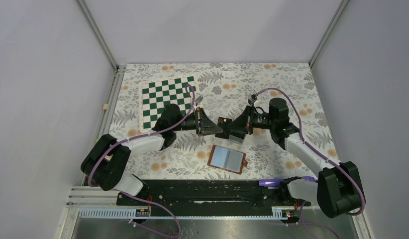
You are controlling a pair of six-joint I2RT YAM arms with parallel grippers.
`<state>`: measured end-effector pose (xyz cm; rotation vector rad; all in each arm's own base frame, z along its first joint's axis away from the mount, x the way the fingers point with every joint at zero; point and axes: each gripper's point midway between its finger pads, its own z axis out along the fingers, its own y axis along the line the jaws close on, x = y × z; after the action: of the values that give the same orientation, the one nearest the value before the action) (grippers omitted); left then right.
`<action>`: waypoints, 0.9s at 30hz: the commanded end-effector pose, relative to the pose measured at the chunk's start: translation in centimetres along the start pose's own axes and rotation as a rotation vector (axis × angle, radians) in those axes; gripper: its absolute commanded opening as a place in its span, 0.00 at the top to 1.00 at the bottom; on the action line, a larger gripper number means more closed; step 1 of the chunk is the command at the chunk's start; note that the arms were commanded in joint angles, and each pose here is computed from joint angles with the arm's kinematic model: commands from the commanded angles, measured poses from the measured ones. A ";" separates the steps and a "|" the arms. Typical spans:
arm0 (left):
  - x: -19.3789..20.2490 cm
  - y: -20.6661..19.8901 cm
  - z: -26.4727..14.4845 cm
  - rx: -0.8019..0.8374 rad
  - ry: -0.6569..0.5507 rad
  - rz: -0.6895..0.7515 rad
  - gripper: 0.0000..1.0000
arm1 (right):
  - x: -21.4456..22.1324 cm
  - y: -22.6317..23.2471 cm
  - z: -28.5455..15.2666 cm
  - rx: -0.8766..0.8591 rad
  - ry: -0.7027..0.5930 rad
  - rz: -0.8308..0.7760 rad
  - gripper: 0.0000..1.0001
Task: Put the credit cards into the card holder
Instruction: Insert the credit card into the card holder.
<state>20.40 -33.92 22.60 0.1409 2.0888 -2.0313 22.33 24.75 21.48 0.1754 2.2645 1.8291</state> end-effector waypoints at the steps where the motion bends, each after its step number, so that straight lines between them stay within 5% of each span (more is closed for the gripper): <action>1: 0.2 -1.9 -0.2 0.067 0.011 0.069 1.00 | -0.1 1.7 0.0 -0.052 0.035 -0.030 1.00; 9: 0.3 2.4 -0.4 -0.118 0.005 0.088 0.76 | 1.0 -2.6 -0.9 0.131 -0.002 -0.052 1.00; 15: 2.0 13.4 -4.7 -0.662 0.057 0.081 0.73 | 2.2 -9.4 -2.1 0.309 -0.111 -0.014 1.00; 27: 7.0 21.3 -7.2 -0.845 0.137 -0.100 0.76 | 3.6 -17.1 -2.7 0.496 -0.158 0.025 1.00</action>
<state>18.33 -26.95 2.03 0.0157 2.8597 -1.0928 17.94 19.81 6.05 0.4317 2.5965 1.2725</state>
